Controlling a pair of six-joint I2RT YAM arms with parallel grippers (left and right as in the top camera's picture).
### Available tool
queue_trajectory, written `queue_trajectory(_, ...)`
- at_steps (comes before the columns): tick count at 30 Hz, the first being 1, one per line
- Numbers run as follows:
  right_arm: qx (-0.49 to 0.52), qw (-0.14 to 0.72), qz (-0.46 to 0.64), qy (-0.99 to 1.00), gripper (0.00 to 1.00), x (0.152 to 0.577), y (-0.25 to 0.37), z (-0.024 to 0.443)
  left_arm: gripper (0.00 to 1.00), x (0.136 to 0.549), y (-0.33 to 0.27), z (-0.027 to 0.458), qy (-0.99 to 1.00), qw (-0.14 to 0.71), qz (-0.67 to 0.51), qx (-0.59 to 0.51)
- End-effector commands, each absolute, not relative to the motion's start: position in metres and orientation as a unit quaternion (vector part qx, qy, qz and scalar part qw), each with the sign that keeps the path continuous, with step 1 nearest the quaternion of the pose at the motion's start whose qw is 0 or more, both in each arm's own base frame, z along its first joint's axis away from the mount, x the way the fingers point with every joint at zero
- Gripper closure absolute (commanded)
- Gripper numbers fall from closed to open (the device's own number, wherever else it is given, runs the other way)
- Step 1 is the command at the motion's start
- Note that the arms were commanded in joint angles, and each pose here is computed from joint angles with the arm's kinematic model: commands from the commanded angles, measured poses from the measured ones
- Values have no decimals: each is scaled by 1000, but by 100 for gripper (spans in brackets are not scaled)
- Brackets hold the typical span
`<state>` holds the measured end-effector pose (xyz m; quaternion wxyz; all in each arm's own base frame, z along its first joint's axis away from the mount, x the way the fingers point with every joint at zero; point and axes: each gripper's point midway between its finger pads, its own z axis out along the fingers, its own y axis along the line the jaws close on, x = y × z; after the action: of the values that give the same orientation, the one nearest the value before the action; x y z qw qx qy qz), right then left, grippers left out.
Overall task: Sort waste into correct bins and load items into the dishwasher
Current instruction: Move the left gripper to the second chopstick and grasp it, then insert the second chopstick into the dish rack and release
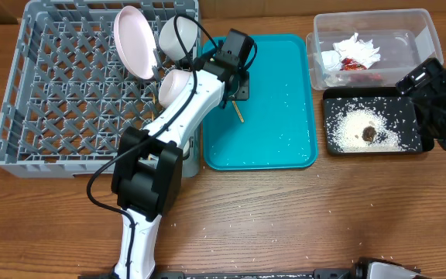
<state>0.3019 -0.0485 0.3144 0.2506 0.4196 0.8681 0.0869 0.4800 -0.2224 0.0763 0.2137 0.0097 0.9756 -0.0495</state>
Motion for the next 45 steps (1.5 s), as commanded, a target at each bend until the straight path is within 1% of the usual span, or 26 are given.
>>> queue_trajectory(1, 423, 262, 86, 863, 0, 301, -51, 321, 52, 476, -221, 57, 977, 211, -42, 1)
queue_trajectory(8, 423, 262, 86, 863, 0, 301, -51, 321, 54, 474, -220, 24, 978, 206, -39, 1)
queue_trajectory(12, 423, 262, 86, 863, 0, 301, -51, 321, 52, 470, -218, -13, 983, 180, -26, 3)
queue_trajectory(17, 423, 262, 86, 863, 0, 301, -51, 321, 51, 469, -217, -18, 984, 176, -24, 3)
queue_trajectory(19, 423, 262, 86, 863, 0, 301, -51, 321, 53, 466, -216, -19, 985, 170, -20, 6)
queue_trajectory(24, 423, 262, 86, 863, 0, 301, -51, 321, 74, 444, -205, -26, 991, 123, 8, 45)
queue_trajectory(26, 423, 262, 86, 863, 0, 301, -51, 321, 91, 435, -200, -28, 993, 103, 16, 46)
queue_trajectory(27, 423, 262, 86, 863, 0, 301, -51, 321, 96, 432, -198, -29, 994, 96, 20, 49)
queue_trajectory(30, 423, 262, 86, 863, 0, 301, -51, 321, 96, 432, -198, -25, 994, 95, 21, 54)
queue_trajectory(32, 423, 262, 86, 863, 0, 301, -51, 321, 96, 440, -201, -1, 992, 102, 20, 71)
queue_trajectory(34, 423, 262, 86, 863, 0, 301, -51, 321, 96, 451, -205, 43, 989, 123, 13, 85)
queue_trajectory(35, 423, 262, 86, 863, 0, 301, -51, 321, 96, 454, -205, 58, 988, 131, 11, 85)
queue_trajectory(36, 423, 262, 86, 863, 0, 301, -51, 321, 96, 459, -204, 84, 985, 147, 6, 88)
queue_trajectory(39, 423, 262, 86, 863, 0, 301, -51, 321, 96, 464, -196, 145, 978, 187, -4, 94)
queue_trajectory(42, 423, 262, 86, 863, 0, 301, -51, 321, 96, 461, -165, 205, 971, 227, 7, 74)
queue_trajectory(43, 423, 262, 86, 863, 0, 301, -51, 321, 96, 451, -129, 230, 970, 236, 32, 46)
queue_trajectory(45, 423, 262, 86, 863, 0, 301, -51, 321, 96, 444, -99, 238, 972, 228, 55, 24)
